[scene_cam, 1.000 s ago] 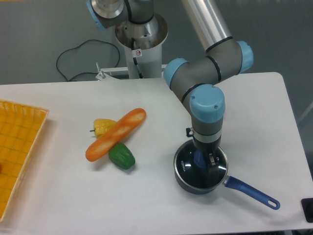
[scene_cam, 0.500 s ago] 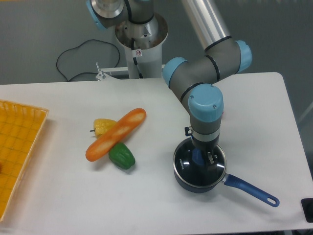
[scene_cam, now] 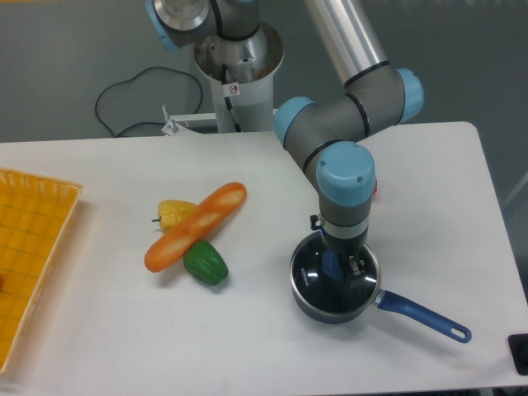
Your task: Open the lid
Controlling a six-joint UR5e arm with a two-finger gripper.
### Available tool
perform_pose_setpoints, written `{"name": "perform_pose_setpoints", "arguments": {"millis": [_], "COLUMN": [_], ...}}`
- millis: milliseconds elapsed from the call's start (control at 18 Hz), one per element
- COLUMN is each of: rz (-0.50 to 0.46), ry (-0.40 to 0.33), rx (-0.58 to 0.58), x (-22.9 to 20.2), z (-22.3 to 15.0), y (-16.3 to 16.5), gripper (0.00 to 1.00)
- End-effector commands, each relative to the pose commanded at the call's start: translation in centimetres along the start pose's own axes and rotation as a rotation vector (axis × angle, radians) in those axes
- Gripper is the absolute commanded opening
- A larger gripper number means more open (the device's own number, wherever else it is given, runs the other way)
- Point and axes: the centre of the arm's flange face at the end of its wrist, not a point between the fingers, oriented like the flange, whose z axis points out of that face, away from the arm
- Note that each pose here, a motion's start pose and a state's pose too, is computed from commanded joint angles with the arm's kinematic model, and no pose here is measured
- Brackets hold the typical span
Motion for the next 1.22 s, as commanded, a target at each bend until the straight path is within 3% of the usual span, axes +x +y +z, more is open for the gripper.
{"name": "perform_pose_setpoints", "arguments": {"millis": [1222], "rz": [-0.032], "ry": [0.001], "rx": [0.006], "x": [0.7], "z": [-2.6], "y": [0.2], "gripper": [0.55]}}
